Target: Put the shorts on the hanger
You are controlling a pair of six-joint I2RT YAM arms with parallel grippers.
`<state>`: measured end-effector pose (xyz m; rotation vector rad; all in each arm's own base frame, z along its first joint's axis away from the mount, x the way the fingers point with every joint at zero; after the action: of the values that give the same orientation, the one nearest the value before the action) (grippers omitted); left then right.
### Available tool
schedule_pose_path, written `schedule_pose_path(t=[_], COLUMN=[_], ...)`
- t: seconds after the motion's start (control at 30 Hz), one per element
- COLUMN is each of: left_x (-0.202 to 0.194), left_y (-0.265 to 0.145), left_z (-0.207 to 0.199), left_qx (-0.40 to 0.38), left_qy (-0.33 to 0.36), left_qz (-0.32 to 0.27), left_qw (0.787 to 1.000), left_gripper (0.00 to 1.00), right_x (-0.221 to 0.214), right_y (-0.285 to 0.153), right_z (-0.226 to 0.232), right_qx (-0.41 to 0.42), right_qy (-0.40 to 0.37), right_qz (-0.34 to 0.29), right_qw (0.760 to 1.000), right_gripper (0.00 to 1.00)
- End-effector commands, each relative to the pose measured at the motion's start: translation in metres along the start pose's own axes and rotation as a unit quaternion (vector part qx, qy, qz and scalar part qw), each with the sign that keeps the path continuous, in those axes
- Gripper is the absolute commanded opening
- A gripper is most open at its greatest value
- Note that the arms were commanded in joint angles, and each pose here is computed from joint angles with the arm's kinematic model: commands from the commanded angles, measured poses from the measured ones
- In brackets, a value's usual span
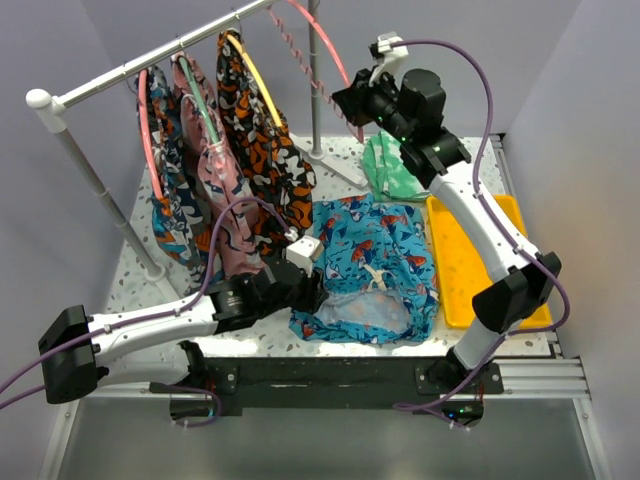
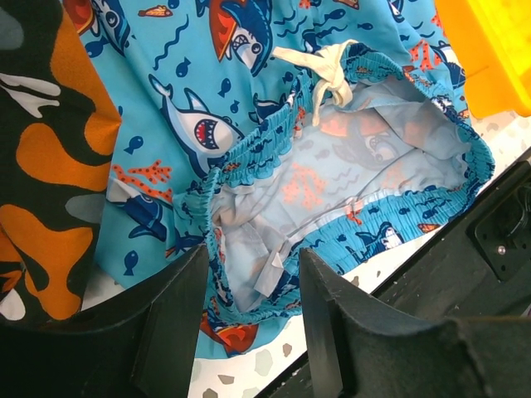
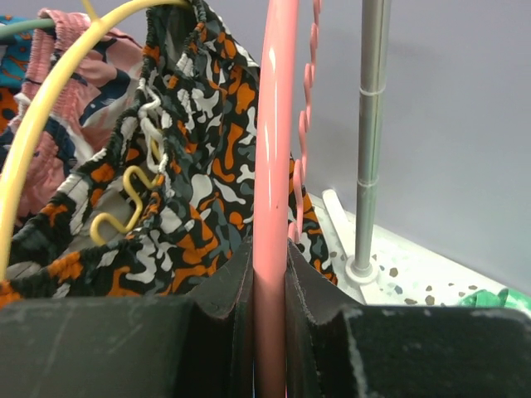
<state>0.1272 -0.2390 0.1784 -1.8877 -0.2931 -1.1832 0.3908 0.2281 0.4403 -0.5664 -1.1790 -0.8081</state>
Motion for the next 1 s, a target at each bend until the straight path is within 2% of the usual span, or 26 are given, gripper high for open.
schedule_pose_path(t=[0.0,0.2,0.23,0.3,0.33,0.4,0.43,0.47,0.53,0.6,0.63,0.77,0.97], left_x=[0.014,0.004,0.002,-0.007,-0.009,-0.019,-0.021,-0.026,-0.033,-0.042,-0.044,-0.052,-0.048], left_y=[-0.002,-0.005,-0.005,-0.003,-0.003,0.000,0.002,0.003,0.006,0.008,0.009,0.012,0.022], left_z=[0.000,0.006,0.007,0.009,0.009,0.010,0.010,0.010,0.010,0.010,0.009,0.007,0.000], left_qx=[0.014,0.035,0.037,0.039,0.040,0.037,0.036,0.033,0.030,0.025,0.023,0.018,0.006], left_qy=[0.004,-0.012,-0.018,-0.021,-0.025,-0.021,-0.024,-0.022,-0.022,-0.022,-0.023,-0.021,-0.023], left_qz=[-0.024,-0.014,-0.011,0.000,0.003,0.019,0.021,0.029,0.043,0.058,0.060,0.065,0.062], left_qw=[1.000,0.999,0.999,0.999,0.999,0.999,0.999,0.999,0.998,0.998,0.998,0.998,0.998], left_gripper=[0.53,0.53,0.53,0.52,0.51,0.50,0.50,0.49,0.46,0.46,0.45,0.45,0.45], right_x=[0.039,0.018,0.008,-0.006,-0.031,-0.035,-0.055,-0.057,-0.078,-0.086,-0.095,-0.106,-0.103], right_y=[-0.038,-0.118,-0.149,-0.178,-0.194,-0.238,-0.252,-0.274,-0.299,-0.326,-0.341,-0.381,-0.420], right_z=[0.019,0.024,0.026,0.025,0.020,0.028,0.026,0.031,0.035,0.042,0.044,0.050,0.069], right_qx=[0.010,-0.042,-0.054,-0.075,-0.092,-0.085,-0.091,-0.085,-0.078,-0.062,-0.070,-0.078,-0.040], right_qy=[0.011,0.072,0.086,0.101,0.110,0.119,0.124,0.125,0.144,0.157,0.170,0.192,0.220], right_qz=[-0.070,-0.026,-0.009,0.003,0.039,0.036,0.079,0.080,0.131,0.145,0.173,0.201,0.246], right_qw=[0.997,0.996,0.995,0.992,0.989,0.989,0.985,0.985,0.978,0.975,0.967,0.957,0.943], right_gripper=[0.00,0.00,0.00,0.00,0.00,0.00,0.00,0.00,0.00,0.00,0.00,0.00,0.00])
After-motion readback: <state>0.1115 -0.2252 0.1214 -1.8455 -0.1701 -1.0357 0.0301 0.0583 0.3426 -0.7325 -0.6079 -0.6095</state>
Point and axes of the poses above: each gripper's point midway between its finger pads, its own y axis out along the fingers, its own z axis along the line the jaws close on, x = y × z, the point moved 8 cm from there along -y, back along the fingers, and after that the axes turned 9 degrees about y, right-handed, at the moved point
